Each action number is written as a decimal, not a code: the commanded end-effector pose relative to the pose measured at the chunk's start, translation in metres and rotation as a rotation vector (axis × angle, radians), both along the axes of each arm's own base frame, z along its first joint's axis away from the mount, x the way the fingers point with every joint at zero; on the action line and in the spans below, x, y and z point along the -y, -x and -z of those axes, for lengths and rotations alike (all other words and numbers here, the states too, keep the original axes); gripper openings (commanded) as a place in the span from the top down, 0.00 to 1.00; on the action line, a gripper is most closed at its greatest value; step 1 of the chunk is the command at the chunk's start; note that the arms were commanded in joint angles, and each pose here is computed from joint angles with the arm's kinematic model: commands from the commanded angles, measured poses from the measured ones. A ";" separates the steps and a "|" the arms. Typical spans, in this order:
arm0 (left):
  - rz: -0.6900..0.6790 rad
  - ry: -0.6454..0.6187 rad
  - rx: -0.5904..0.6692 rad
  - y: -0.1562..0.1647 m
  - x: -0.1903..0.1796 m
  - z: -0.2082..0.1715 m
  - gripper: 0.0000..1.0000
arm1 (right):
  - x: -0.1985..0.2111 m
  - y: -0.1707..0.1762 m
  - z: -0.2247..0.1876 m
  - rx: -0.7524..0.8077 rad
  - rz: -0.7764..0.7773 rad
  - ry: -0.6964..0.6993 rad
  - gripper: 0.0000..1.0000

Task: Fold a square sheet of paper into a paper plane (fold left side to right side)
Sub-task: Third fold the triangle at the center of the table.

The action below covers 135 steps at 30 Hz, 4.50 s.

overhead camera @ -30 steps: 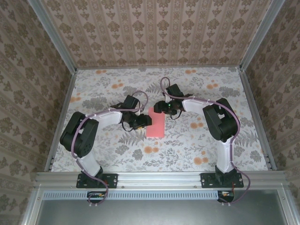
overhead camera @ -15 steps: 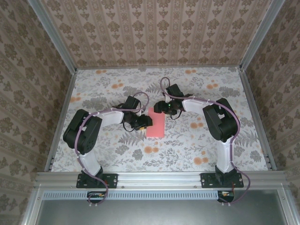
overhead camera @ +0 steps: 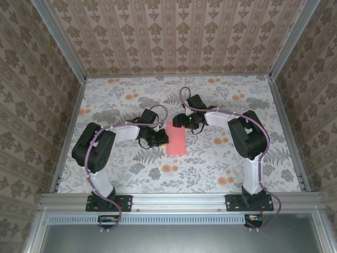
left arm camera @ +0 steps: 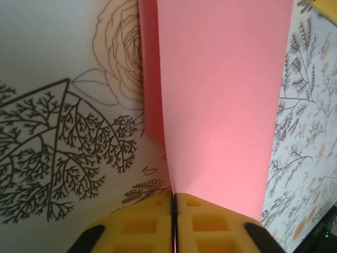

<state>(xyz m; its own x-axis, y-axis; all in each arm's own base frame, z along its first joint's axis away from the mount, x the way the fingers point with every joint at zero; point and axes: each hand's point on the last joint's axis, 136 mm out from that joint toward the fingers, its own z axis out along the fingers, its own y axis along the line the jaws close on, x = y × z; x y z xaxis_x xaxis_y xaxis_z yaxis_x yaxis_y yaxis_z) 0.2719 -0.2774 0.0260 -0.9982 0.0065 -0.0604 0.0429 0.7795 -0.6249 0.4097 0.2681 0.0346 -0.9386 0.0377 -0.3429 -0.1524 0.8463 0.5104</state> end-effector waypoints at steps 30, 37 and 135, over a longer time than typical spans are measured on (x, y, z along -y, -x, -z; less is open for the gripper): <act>-0.132 0.172 -0.172 0.022 0.013 -0.013 1.00 | -0.014 0.189 -0.038 0.620 -0.467 0.346 0.27; -0.128 0.177 -0.175 0.023 0.013 -0.014 1.00 | -0.039 0.180 -0.018 0.633 -0.582 0.470 0.27; 0.271 0.013 -0.049 -0.020 0.047 0.026 0.98 | 0.006 0.107 0.010 0.194 -0.264 0.188 1.00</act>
